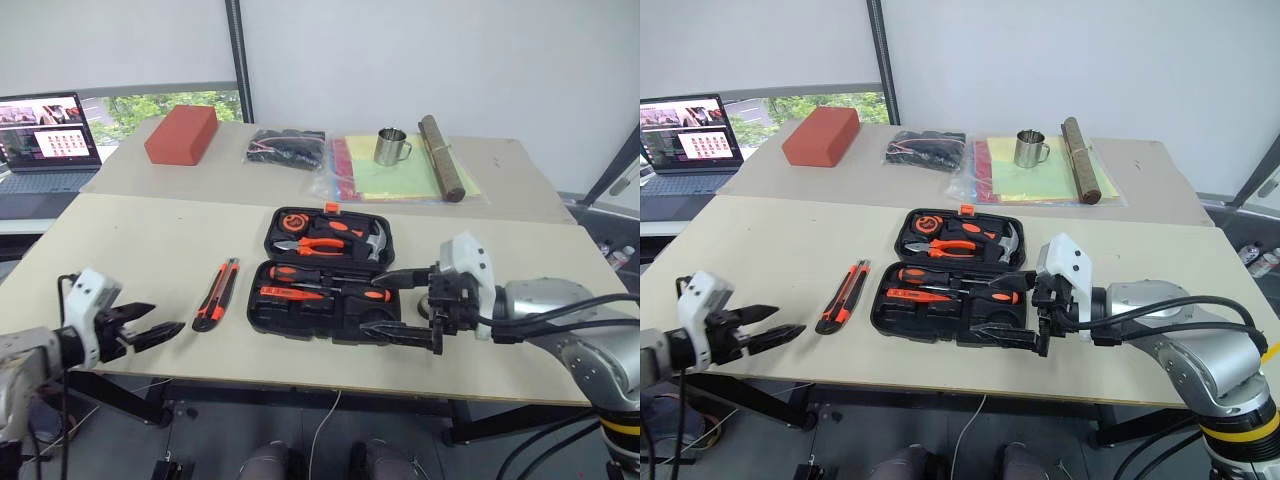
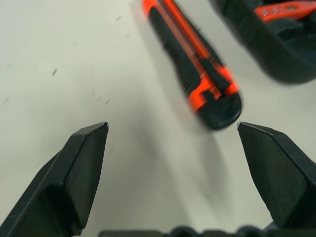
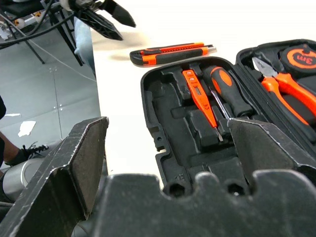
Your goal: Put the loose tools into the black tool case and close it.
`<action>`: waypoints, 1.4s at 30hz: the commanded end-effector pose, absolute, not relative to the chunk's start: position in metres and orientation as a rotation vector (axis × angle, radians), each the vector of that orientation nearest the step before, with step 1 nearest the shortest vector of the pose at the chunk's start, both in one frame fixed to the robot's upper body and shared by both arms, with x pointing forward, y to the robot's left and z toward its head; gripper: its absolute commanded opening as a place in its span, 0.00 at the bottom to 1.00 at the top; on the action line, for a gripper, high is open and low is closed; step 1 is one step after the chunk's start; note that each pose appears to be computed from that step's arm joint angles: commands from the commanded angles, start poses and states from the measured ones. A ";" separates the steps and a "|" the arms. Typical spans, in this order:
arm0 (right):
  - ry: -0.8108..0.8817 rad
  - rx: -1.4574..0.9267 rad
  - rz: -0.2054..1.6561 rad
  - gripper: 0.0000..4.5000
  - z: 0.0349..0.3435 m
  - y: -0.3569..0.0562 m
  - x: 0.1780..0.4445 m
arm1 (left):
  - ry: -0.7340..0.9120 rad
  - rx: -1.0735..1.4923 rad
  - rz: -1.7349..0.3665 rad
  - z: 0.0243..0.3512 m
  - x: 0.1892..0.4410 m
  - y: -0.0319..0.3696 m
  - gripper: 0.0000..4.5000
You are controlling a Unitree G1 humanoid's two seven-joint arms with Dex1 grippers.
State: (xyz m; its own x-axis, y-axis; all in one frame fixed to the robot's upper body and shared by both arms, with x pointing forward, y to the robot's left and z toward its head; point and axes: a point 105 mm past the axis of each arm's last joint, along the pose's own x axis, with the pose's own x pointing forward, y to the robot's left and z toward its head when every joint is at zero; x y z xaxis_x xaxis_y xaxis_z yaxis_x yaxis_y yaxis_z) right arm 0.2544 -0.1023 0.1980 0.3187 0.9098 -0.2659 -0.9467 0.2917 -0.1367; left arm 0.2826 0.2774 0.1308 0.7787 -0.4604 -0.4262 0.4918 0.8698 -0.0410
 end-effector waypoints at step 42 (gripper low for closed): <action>0.121 -0.216 1.095 1.00 0.194 -0.111 0.231 | 0.414 0.756 -1.595 0.152 0.332 0.125 0.38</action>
State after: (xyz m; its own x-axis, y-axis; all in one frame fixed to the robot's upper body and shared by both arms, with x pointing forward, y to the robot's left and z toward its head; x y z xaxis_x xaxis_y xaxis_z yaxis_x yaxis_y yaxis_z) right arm 0.2348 -0.1095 0.1853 0.4372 0.8704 -0.2264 -0.8990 0.4301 -0.0824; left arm 0.3263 0.1258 0.1462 -0.0522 -0.7502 -0.6592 0.9787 -0.1697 0.1156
